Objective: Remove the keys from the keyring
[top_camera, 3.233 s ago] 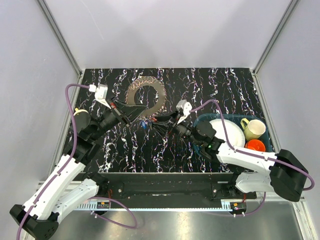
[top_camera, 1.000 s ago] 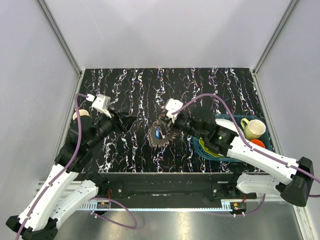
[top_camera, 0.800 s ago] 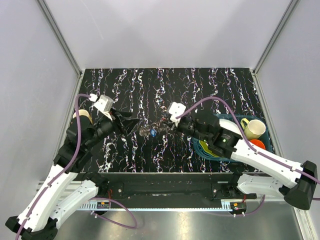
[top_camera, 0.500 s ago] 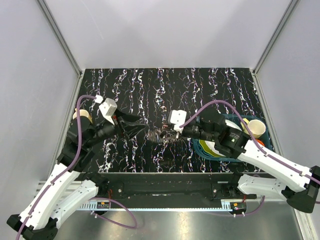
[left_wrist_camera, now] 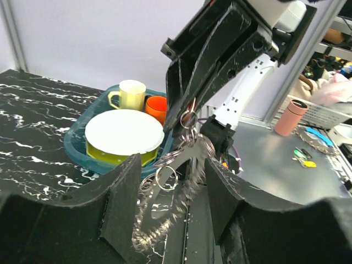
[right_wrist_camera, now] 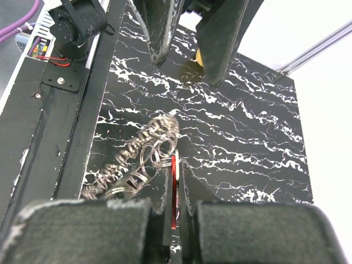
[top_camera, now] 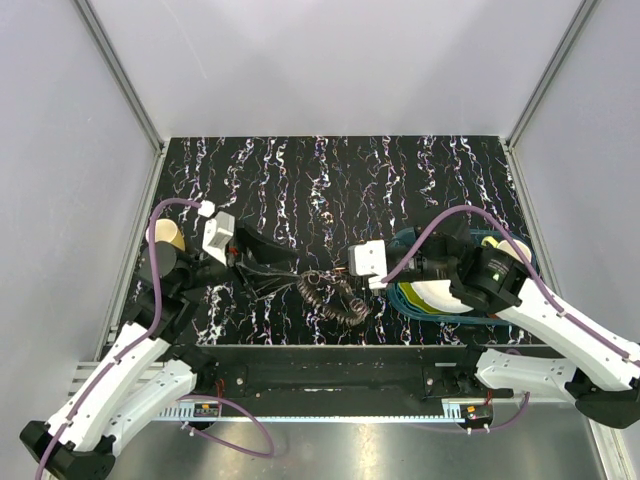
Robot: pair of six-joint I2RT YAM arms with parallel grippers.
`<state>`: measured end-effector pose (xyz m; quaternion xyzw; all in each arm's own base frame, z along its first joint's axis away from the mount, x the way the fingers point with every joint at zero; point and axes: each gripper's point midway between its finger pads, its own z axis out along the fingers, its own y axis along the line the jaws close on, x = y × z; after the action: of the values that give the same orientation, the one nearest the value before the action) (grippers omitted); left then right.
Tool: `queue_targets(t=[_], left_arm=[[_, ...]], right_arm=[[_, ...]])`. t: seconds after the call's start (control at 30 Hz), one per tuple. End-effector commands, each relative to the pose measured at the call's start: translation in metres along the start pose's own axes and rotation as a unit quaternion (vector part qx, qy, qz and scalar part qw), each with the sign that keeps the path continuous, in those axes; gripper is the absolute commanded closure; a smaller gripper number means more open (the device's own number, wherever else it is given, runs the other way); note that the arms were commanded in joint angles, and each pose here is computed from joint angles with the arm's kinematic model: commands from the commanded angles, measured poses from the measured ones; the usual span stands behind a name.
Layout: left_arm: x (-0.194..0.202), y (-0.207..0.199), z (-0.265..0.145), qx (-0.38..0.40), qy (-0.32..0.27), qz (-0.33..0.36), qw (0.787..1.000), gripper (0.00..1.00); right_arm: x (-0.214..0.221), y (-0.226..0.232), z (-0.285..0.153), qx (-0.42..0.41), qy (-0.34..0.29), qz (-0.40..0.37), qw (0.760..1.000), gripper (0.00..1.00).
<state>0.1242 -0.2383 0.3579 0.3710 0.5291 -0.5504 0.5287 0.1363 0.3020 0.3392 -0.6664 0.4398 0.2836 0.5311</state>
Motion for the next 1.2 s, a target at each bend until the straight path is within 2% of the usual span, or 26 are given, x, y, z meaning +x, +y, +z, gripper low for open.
queue_targets(t=[0.0,0.2,0.33,0.57,1.17], left_arm=[[-0.010,-0.022,0.001,0.066,-0.016,0.019,0.998,0.48],[-0.016,-0.029,0.000,0.074,-0.043,0.025,0.996,0.57],[-0.020,-0.033,0.002,0.078,-0.051,0.029,0.995,0.57],[-0.013,-0.024,0.013,0.053,-0.033,0.030,0.998,0.57],[-0.009,-0.017,0.032,0.073,-0.008,0.049,0.996,0.56]], right_arm=[[-0.033,-0.011,-0.011,0.008,-0.038,-0.048,0.998,1.00],[-0.042,-0.018,-0.009,0.025,-0.062,-0.050,0.997,1.00],[-0.044,-0.026,-0.010,0.052,-0.071,-0.048,0.995,1.00],[-0.043,-0.028,-0.009,0.060,-0.074,-0.053,0.994,1.00],[-0.046,-0.025,-0.009,0.052,-0.085,-0.067,0.993,1.00]])
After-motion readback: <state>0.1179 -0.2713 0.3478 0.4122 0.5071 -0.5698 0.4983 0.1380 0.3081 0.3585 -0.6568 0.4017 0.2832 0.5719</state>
